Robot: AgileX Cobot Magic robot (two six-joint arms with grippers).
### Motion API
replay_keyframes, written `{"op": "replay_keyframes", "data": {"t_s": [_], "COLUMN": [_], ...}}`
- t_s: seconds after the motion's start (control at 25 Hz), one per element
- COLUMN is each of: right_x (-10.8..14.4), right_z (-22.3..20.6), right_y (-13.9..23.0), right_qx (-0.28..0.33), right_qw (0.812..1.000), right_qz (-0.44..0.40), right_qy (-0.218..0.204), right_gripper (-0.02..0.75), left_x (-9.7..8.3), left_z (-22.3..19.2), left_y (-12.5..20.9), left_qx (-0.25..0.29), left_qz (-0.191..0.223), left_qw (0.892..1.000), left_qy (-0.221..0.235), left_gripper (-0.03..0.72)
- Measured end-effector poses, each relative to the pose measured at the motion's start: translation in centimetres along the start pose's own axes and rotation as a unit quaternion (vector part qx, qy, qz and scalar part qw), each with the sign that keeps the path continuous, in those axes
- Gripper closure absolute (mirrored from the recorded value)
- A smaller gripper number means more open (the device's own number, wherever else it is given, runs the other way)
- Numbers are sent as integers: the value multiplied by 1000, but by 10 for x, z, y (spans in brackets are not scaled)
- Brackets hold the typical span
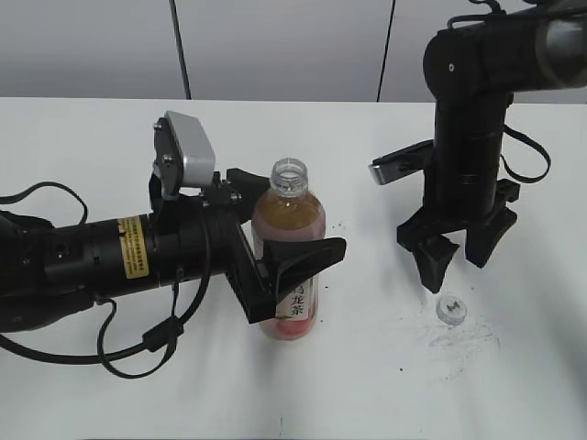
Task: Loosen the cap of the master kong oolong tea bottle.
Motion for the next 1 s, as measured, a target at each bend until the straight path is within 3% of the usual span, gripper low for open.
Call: {"op": "replay_keyframes", "data": {"t_s": [1.0], "right_x": [-1], "right_z": [8], "right_y": [-5], "right_qx": [-14], "right_qw": [1000], "right_qz": [-2], "right_qy": [4], "right_gripper": [170], "left_x": [13], "left_z": [2], "left_y": [-6], "left_qx": [-26], "left_qz": [19], "left_qw": [999], "left_qy": [-44], "left_gripper": [104]}}
Point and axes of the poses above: a point on each arm's last joint axis where the gripper is mounted, z pointing back along that axis away from the gripper, x along the wrist's bending axis when the last joint is at zero, y = z × x, the point moved 4 cm from there along -z, pointing out along that axis toward the gripper, and after that the axes turned 1 degree about z, right-handed, at the moved point
